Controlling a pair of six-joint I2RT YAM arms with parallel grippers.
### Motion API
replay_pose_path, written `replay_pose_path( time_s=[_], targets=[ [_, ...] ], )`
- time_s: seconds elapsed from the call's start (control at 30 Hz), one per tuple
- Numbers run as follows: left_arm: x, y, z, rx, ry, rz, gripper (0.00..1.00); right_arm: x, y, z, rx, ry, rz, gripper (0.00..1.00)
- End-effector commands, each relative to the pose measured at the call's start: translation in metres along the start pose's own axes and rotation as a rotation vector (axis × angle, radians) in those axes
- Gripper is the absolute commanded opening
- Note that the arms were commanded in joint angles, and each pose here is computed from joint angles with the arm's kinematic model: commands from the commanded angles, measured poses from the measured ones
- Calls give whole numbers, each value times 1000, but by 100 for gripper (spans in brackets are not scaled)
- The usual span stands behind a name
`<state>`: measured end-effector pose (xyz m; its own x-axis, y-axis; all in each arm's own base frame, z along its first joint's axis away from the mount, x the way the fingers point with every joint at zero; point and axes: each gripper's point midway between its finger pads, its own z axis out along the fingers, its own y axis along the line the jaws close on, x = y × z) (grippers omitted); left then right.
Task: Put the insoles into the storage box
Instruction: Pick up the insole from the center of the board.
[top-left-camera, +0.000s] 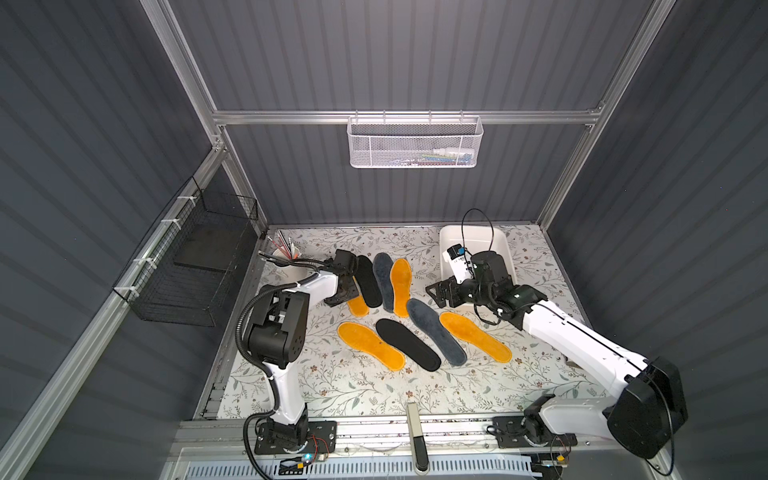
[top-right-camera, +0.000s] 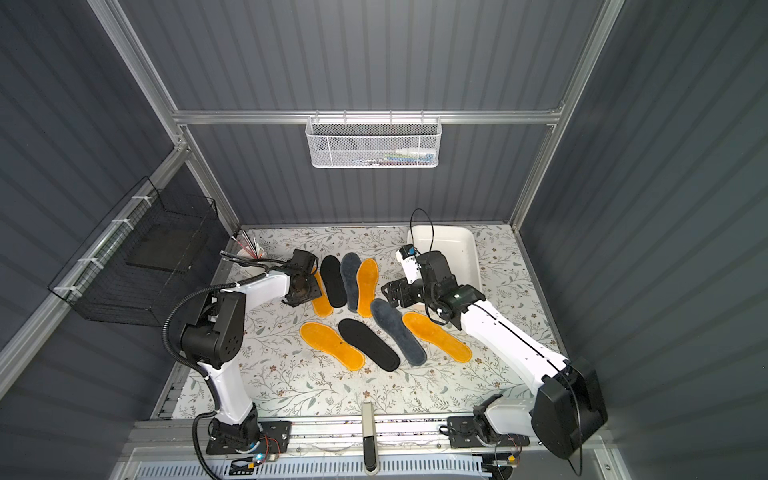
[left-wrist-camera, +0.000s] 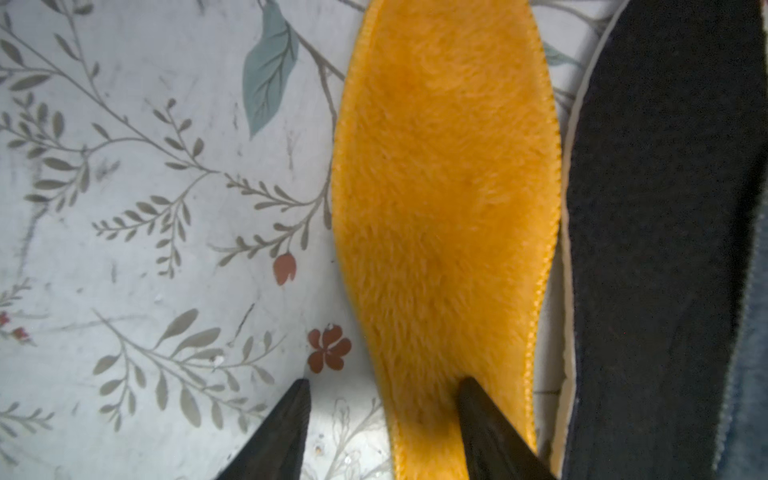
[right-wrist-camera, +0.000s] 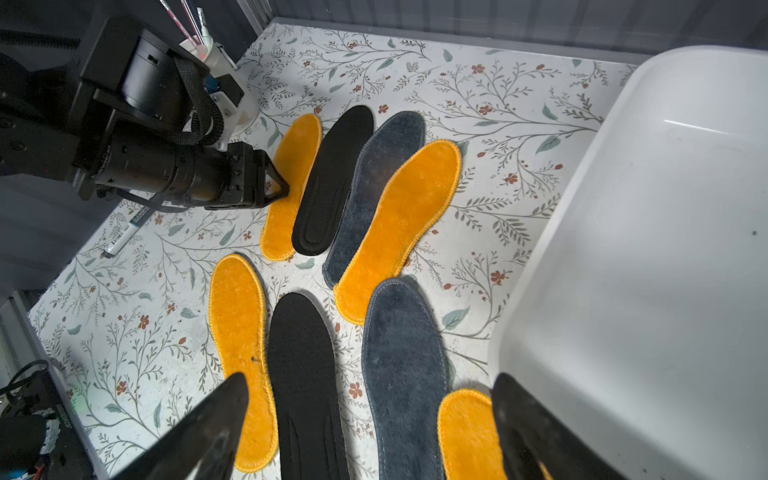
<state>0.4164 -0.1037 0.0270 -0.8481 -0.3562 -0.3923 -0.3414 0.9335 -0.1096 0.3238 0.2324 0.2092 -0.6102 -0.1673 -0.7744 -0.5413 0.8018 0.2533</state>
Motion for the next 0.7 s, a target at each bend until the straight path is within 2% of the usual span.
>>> replay_pose_path(
  time_s=[0.0, 0.13, 0.43, 0.67],
  targets=[
    [10, 3, 7, -40, 47, 9, 51, 3, 4, 0, -17, -7, -11, 91],
    [17, 7, 13, -54, 75, 19, 41, 3, 3, 2, -15, -14, -14, 91],
    [32, 18, 20, -103, 116, 51, 35, 2, 5, 4, -28, -24, -9, 91],
    [37, 25, 23, -123, 116, 60, 24, 1, 4, 3, -27, -37, -7, 91]
  ],
)
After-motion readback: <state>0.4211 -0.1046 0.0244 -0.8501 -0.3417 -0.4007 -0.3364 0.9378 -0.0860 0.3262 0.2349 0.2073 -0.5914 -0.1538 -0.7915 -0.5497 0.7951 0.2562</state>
